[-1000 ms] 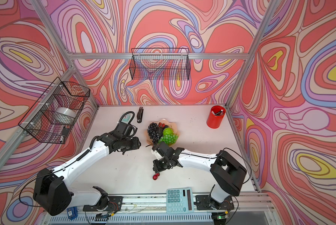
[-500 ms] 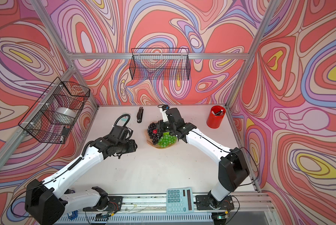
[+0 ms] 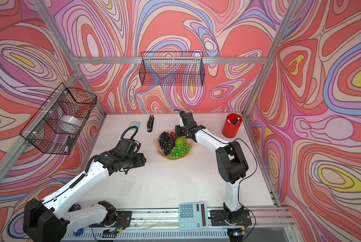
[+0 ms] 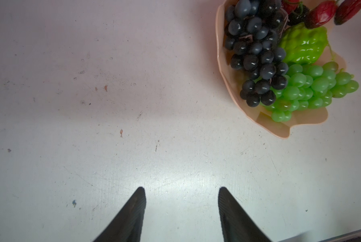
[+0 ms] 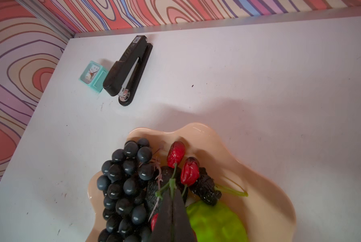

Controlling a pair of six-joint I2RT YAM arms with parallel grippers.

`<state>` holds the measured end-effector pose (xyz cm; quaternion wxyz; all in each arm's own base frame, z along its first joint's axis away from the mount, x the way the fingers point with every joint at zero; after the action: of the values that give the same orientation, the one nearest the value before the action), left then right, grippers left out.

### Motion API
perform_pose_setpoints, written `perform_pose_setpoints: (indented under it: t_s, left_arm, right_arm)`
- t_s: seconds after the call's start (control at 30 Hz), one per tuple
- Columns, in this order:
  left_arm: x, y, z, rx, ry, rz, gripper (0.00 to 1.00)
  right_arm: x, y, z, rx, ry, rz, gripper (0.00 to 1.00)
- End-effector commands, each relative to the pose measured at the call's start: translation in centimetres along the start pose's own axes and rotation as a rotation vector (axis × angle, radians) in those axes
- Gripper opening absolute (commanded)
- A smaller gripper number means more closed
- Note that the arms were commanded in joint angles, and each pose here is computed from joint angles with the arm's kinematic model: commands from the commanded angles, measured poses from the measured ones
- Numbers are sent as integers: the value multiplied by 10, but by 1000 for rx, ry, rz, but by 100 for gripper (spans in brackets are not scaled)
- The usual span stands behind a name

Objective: Place and organize the fake fruits in the fruit bowl
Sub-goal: 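Lower the red cherries onto the avocado and open the right gripper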

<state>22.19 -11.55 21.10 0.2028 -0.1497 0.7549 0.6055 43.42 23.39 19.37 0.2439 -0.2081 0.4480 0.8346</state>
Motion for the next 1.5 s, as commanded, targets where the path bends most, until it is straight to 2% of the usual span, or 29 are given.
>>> perform_pose_setpoints:
  t_s: [0.0,0.37,0.57,0.97,1.2,1.33,1.37,1.4,1.43,1.47]
  left_arm:
    - [9,2,9,-49,22,23,59]
    - [14,1,11,-46,38,29,59]
    - [16,3,12,-51,33,27,59]
    - [14,4,11,-47,36,21,59]
    - [12,3,10,-46,35,24,60]
    - [12,4,10,-48,45,26,74]
    - [12,5,11,-52,54,18,80]
    - [12,6,12,-60,58,11,93]
    - [11,7,13,-70,63,4,100]
    - [10,9,14,-80,66,-4,100]
  right_arm:
    - [-7,-10,4,-9,32,-18,0]
    - [-10,-36,2,14,47,20,0]
    - [-4,-43,-3,17,42,50,4]
    - [3,-36,-5,24,18,78,8]
    - [-5,-23,2,20,35,53,23]
    - [-16,-9,9,28,66,21,41]
    - [-19,-4,12,29,74,11,43]
    - [-23,2,14,32,84,-3,45]
    - [-27,9,17,36,93,-17,48]
    - [-31,16,20,39,103,-30,50]
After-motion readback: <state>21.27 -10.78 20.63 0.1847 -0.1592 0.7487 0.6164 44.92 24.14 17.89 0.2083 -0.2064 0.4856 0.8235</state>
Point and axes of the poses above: each gripper's point midway between its finger pads, its own y axis back along the fingers, its own z axis along the line the jaws close on, x = y × z, the point moved 8 cm from there along y, back along the fingers, and after that the axes turned 14 degrees about -y, right-handed, at the moved point
